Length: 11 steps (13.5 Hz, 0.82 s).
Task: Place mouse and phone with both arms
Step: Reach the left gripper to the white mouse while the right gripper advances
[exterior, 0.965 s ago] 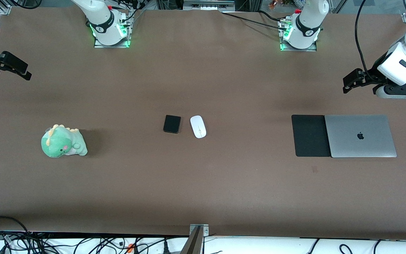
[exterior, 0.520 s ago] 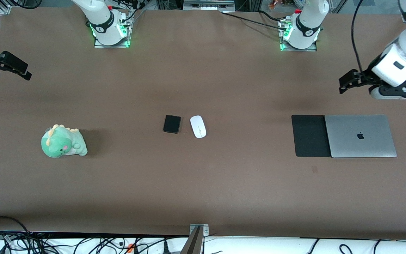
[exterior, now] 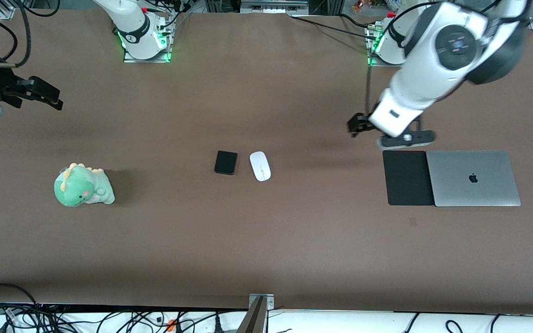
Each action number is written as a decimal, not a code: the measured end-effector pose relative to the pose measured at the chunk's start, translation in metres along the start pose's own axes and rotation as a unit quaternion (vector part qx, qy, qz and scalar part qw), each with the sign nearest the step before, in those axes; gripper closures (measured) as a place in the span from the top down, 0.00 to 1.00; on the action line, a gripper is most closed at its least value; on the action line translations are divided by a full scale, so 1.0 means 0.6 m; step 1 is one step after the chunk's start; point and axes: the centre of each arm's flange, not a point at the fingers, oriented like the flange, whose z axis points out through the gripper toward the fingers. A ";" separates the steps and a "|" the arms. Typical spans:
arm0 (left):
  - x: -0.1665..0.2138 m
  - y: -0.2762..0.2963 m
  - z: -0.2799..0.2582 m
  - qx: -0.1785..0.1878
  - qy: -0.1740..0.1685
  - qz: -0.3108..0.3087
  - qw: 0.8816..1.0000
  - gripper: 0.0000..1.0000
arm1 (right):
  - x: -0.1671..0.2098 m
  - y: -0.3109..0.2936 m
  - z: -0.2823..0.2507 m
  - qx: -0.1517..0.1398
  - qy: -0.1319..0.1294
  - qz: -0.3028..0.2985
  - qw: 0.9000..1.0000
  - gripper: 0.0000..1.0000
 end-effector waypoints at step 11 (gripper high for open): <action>-0.098 0.348 0.374 0.035 -0.009 -0.067 0.997 1.00 | 0.026 -0.052 0.068 -0.008 -0.043 -0.022 0.999 1.00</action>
